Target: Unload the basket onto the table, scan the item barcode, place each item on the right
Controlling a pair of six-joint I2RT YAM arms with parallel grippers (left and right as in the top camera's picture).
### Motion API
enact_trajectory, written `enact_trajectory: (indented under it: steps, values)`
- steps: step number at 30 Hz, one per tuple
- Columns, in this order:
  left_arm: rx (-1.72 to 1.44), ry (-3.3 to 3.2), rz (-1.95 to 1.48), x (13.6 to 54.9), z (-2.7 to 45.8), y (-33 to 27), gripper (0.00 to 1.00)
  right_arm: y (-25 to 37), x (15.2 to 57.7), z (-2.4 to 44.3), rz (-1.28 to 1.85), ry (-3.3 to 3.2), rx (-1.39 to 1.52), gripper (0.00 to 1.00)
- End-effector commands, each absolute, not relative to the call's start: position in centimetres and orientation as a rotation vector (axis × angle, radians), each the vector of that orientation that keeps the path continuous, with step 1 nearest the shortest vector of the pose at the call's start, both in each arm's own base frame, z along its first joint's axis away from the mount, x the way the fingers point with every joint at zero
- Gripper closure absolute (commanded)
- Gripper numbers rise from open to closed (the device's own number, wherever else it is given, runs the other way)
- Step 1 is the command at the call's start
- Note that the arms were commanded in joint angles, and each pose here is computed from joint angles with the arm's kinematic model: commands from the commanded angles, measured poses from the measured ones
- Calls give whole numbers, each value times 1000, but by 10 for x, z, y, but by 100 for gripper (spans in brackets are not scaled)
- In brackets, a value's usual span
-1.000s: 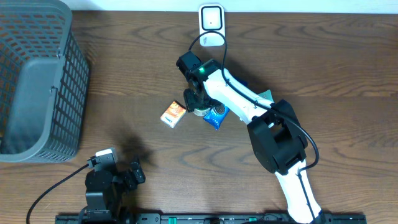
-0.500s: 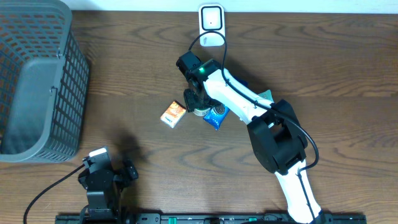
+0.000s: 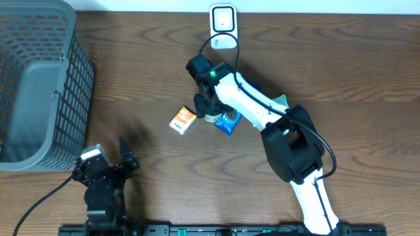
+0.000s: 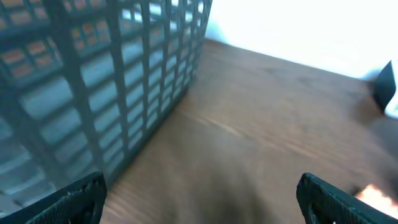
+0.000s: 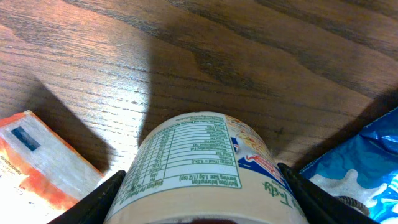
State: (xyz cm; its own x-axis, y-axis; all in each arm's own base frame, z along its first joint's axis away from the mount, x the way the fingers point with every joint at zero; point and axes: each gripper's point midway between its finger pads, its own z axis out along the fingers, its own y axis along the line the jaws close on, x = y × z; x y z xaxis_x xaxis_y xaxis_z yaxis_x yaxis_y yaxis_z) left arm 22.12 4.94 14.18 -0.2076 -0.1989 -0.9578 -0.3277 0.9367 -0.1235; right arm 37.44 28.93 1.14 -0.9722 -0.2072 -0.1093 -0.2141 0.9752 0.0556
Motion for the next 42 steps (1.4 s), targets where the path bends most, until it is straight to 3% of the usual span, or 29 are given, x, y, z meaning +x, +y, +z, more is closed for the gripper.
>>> enact_trajectory:
  steps: [1,9,13,15,22,39,41,42]
  values:
    - [-364,1807,152,225,129,50,2,281,360,-25,26,3105,-340,38]
    - [-333,1731,163,233,138,50,2,278,358,-25,5,3112,-341,41]
    - [-333,1720,159,235,137,50,2,277,357,-25,0,3118,-340,47]
    - [-333,1732,162,235,135,50,2,275,356,-24,-8,3128,-337,55]
    - [-333,1742,165,235,133,50,2,271,355,0,-38,3159,-333,62]
    - [-333,1749,166,235,131,50,2,283,350,150,127,3131,-342,54]
    - [-333,1749,166,235,131,50,2,292,344,164,239,3121,-379,44]
    - [-333,1749,166,235,131,50,2,296,341,170,295,3121,-383,44]
